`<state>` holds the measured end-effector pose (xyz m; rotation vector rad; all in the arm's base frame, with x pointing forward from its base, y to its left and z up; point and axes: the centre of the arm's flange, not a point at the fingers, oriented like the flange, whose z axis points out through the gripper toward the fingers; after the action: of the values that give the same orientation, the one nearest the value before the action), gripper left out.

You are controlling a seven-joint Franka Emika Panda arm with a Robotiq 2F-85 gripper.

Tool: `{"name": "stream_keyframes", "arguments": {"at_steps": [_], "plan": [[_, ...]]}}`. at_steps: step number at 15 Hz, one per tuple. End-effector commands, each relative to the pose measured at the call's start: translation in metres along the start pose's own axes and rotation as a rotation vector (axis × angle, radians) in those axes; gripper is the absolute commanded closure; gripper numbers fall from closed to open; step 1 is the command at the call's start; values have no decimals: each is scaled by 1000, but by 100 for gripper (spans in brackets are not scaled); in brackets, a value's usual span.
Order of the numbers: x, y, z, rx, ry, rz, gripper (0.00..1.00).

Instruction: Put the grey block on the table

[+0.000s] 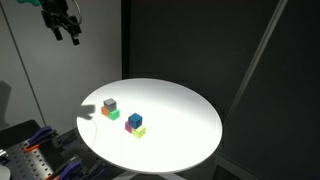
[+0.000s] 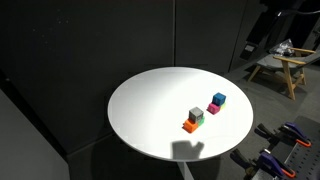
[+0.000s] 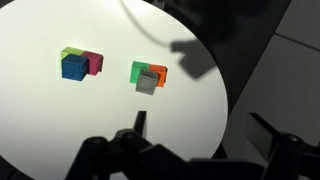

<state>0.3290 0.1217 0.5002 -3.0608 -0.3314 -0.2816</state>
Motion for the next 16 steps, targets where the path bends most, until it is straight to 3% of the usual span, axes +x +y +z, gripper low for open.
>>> {"name": "stream_keyframes", "arguments": {"at_steps": [1,7,12,16], "plan": [[32,10,-4,-2,-22,2,0],[66,20,11,-17,-29,15,0],[83,35,47,-78,-54,23,0],[94,41,77,-70,-39,22,0]]}}
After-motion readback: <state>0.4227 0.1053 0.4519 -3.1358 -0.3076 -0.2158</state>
